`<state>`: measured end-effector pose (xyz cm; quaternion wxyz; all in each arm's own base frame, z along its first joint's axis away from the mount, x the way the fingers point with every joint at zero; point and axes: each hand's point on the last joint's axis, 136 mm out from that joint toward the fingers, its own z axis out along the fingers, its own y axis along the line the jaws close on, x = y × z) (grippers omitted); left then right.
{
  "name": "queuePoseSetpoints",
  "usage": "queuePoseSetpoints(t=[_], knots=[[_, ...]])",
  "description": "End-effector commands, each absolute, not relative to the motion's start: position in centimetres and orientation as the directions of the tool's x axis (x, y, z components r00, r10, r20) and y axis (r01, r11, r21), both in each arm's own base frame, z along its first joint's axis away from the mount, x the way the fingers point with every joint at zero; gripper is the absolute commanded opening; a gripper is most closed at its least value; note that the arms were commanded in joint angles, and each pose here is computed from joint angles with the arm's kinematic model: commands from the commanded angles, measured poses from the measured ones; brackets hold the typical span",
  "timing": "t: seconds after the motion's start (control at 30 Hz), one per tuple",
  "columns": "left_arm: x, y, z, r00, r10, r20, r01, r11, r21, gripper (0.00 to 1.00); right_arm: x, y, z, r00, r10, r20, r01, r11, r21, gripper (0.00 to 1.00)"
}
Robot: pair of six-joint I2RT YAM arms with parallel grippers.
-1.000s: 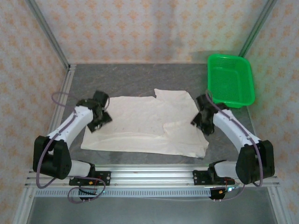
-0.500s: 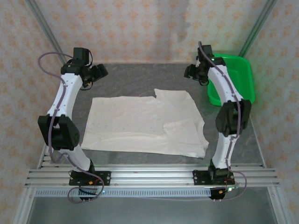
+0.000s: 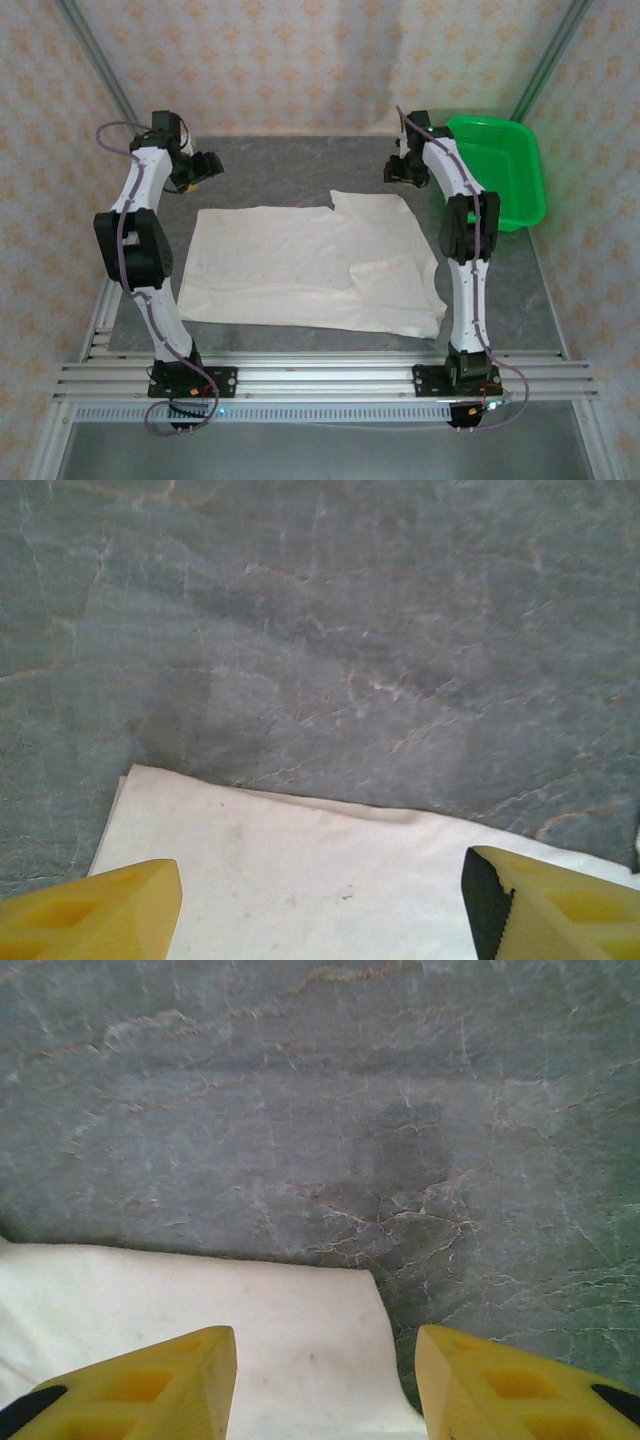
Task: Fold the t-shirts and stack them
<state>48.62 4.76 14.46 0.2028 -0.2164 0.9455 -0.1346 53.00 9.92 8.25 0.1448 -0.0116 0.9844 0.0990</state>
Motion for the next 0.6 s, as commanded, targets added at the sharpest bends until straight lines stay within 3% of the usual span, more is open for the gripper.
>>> queuePoseSetpoints(t=[0.0,0.57], knots=[[47.5,5.4,13.5,-0.849,-0.442,-0.290,-0.356,0.884,-0.304,0.75,52.8,10.1,7.2,-0.966,-0.022,-0.256,-0.070,0.981,0.179,0.50],[44.9,7.7,9.0,-0.838,-0.507,-0.202,-0.460,0.855,-0.238,0.70,52.5,10.2,2.4,-0.982,-0.009,-0.189,-0.036,0.989,0.141,0.43]])
